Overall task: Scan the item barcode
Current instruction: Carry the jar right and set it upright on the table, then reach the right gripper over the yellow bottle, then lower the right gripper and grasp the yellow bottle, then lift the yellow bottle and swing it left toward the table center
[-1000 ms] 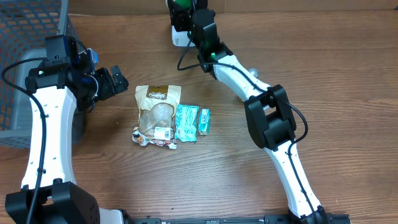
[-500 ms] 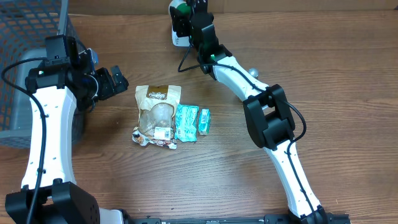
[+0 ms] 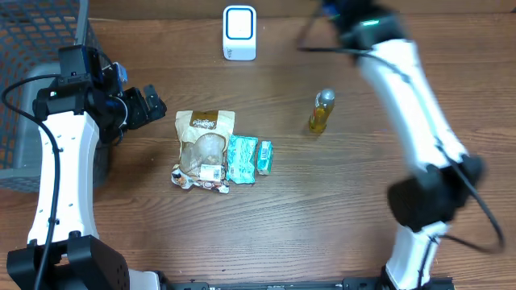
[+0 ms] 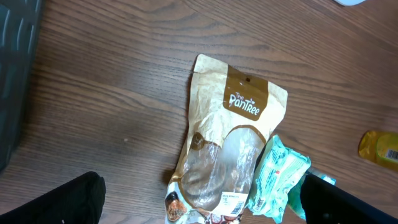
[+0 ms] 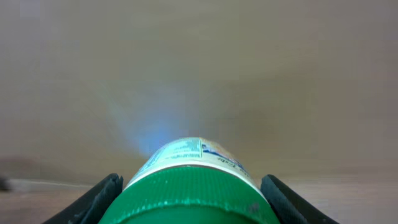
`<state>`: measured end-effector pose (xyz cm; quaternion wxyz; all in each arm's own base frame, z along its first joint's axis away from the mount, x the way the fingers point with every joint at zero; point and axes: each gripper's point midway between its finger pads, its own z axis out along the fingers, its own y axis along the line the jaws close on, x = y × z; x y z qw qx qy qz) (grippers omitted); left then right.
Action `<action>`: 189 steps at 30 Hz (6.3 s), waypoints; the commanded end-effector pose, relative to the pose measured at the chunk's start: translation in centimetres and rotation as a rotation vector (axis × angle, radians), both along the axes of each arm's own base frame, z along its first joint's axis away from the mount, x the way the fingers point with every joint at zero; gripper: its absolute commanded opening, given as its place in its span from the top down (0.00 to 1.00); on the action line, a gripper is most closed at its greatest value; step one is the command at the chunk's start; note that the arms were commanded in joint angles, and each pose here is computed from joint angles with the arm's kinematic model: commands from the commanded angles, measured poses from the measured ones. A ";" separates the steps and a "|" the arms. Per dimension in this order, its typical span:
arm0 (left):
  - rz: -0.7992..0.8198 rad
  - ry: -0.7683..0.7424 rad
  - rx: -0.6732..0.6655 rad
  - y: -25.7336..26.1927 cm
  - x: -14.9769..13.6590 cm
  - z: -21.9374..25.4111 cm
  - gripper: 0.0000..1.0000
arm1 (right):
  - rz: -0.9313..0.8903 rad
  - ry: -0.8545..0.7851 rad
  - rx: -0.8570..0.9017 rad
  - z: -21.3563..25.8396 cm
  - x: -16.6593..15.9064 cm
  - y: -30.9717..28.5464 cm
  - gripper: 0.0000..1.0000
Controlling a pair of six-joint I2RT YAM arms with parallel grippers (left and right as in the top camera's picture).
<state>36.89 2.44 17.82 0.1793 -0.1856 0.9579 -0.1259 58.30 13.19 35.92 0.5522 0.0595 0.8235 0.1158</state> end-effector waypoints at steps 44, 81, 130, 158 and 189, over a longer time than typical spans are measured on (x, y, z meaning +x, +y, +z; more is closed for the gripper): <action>-0.030 -0.036 0.008 -0.2 0.5 1.1 0.00 | -0.326 0.943 -0.018 -28.0 -14.6 -19.2 0.00; -0.030 -0.035 0.008 -0.2 0.4 1.1 0.01 | 0.139 0.846 -0.115 -18.1 -16.7 -1.9 0.00; -0.030 -0.036 0.008 -0.2 0.5 1.1 0.00 | 0.117 0.798 -0.181 -24.2 -16.0 -0.2 0.24; -0.030 -0.036 0.008 -0.2 0.5 1.1 0.00 | 0.074 0.813 -0.194 -26.2 -16.5 -1.0 0.40; -0.030 -0.036 0.008 -0.2 0.5 1.1 0.00 | 0.140 0.747 -0.060 -22.5 -14.9 0.0 0.66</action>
